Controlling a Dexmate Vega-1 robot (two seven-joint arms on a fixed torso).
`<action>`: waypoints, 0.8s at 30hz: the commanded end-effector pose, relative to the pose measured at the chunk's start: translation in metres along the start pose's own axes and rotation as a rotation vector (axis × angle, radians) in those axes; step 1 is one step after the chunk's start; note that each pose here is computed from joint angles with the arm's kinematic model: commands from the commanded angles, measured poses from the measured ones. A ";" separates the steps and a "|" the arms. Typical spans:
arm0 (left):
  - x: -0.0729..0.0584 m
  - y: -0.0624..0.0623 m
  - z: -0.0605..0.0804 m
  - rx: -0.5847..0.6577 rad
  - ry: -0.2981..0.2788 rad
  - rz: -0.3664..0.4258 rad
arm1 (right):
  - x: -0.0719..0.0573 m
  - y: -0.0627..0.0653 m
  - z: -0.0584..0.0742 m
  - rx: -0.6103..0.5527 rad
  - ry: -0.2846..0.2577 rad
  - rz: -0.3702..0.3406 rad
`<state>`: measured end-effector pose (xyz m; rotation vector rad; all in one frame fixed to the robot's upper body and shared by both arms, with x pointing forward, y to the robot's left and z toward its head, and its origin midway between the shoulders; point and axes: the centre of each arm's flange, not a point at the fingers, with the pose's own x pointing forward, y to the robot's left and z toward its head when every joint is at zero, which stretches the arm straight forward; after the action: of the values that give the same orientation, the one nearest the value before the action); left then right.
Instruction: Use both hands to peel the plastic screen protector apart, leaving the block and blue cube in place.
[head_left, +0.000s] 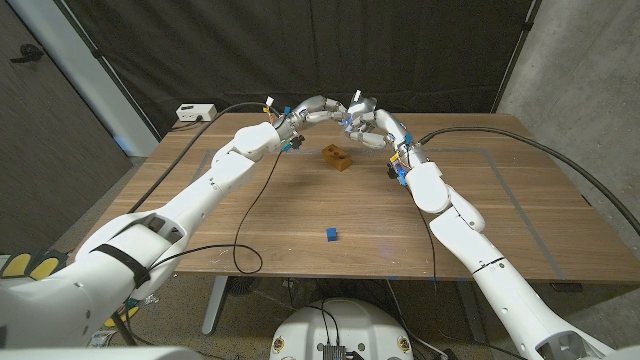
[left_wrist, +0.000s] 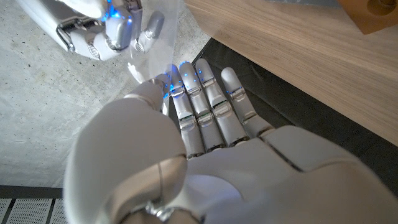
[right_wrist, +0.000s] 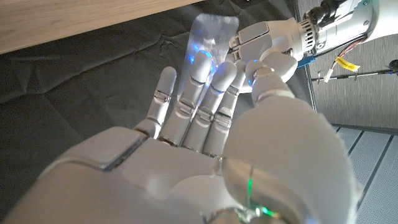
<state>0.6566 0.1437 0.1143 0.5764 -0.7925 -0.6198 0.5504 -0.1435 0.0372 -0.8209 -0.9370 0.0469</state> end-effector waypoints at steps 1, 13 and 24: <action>-0.003 0.001 0.001 -0.002 -0.003 0.000 | -0.002 0.003 -0.006 0.033 0.041 0.002; -0.008 0.002 0.002 -0.003 -0.006 0.001 | -0.015 0.006 -0.017 0.130 0.062 -0.121; -0.021 0.004 0.003 -0.005 -0.011 0.017 | -0.023 0.005 -0.019 0.181 0.054 -0.196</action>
<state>0.6501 0.1521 0.1122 0.5718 -0.7992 -0.6203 0.5542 -0.1551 0.0190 -0.6391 -0.9217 -0.0171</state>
